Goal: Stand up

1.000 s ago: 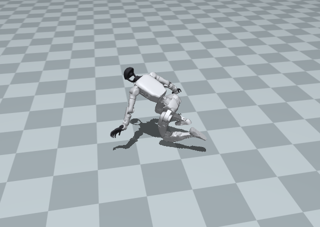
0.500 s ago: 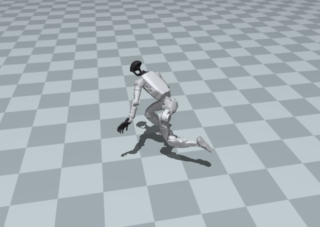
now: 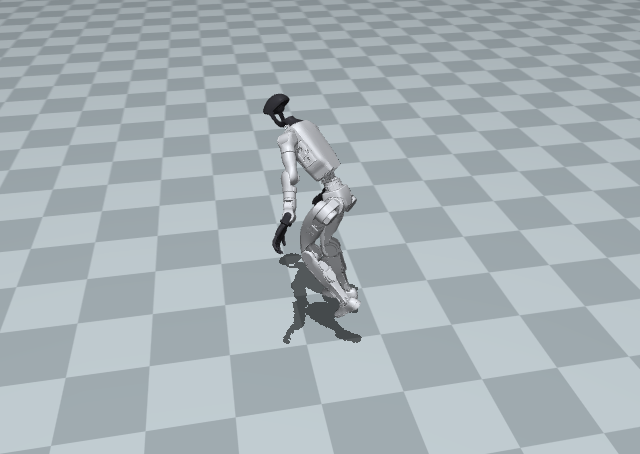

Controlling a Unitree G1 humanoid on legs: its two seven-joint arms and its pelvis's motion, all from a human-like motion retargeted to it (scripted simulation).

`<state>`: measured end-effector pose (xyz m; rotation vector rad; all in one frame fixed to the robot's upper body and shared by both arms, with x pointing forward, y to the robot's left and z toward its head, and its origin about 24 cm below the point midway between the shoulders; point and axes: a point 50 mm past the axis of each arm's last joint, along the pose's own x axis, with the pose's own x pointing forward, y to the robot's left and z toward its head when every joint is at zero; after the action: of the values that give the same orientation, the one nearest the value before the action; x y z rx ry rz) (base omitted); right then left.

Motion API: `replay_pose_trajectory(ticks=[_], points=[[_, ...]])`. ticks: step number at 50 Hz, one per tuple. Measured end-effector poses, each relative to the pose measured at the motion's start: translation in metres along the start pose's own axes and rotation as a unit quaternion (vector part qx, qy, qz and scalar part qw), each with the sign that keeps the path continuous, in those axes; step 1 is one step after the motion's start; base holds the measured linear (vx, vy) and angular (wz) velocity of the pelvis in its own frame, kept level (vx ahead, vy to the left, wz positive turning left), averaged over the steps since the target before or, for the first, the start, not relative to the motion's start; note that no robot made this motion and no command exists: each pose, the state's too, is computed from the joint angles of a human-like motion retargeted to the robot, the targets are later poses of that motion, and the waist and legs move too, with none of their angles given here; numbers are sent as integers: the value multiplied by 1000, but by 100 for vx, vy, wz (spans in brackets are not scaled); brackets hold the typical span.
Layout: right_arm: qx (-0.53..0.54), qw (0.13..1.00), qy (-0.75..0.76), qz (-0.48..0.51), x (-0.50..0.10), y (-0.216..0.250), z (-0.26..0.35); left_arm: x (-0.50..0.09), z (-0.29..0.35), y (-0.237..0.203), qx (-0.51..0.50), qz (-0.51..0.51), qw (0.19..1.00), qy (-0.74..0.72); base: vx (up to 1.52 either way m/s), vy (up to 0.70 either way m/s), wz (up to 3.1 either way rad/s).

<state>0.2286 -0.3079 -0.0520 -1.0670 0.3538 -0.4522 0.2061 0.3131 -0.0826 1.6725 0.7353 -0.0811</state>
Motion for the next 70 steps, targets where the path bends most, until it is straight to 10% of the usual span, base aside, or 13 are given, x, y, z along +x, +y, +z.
replay_pose_trajectory(ticks=[20, 49, 70], points=[[-17, 981, 82, 175, -81, 56, -46, -127, -74, -144, 5, -287, 948, 134, 47, 9, -7], [33, 813, 392, 429, -244, 67, -142, -30, 100, -39, -75, -230, 951, -194, 55, 17, 5], [36, 916, 184, 354, -104, 70, -69, -98, 7, -133, -119, -359, 925, -28, 79, 7, -18]])
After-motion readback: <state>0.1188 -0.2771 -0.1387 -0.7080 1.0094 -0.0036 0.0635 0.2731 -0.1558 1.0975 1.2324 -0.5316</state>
